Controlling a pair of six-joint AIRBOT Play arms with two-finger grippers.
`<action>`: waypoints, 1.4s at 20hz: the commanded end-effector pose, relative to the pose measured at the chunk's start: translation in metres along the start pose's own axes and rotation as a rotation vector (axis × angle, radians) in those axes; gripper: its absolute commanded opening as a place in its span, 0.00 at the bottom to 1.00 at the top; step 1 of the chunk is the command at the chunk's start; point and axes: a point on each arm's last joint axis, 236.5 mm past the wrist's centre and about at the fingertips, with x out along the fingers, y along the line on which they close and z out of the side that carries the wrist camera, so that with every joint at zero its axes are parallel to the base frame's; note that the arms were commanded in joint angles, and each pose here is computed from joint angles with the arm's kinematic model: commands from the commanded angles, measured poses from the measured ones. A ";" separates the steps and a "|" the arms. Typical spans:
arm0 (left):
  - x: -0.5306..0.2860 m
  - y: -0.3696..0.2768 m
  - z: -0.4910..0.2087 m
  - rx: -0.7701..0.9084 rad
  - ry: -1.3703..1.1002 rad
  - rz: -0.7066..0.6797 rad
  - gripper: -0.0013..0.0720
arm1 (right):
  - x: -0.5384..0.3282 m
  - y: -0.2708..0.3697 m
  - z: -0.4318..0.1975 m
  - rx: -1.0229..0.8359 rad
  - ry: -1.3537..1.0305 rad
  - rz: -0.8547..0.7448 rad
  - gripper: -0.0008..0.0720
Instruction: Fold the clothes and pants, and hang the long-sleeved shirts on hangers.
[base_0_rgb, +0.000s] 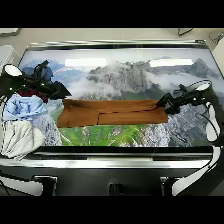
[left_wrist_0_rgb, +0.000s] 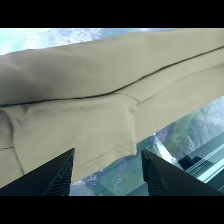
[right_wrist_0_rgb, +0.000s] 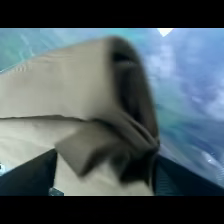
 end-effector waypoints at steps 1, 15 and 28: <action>0.002 -0.009 -0.001 0.013 0.001 -0.014 0.67 | 0.021 0.005 -0.006 -0.043 0.034 -0.026 0.60; 0.203 -0.126 -0.034 0.002 -0.066 -0.129 0.07 | -0.120 0.125 -0.103 -0.303 -0.067 0.039 0.08; 0.364 -0.333 -0.113 -0.375 0.053 -0.582 0.04 | -0.183 0.196 -0.156 -0.411 -0.248 0.169 0.08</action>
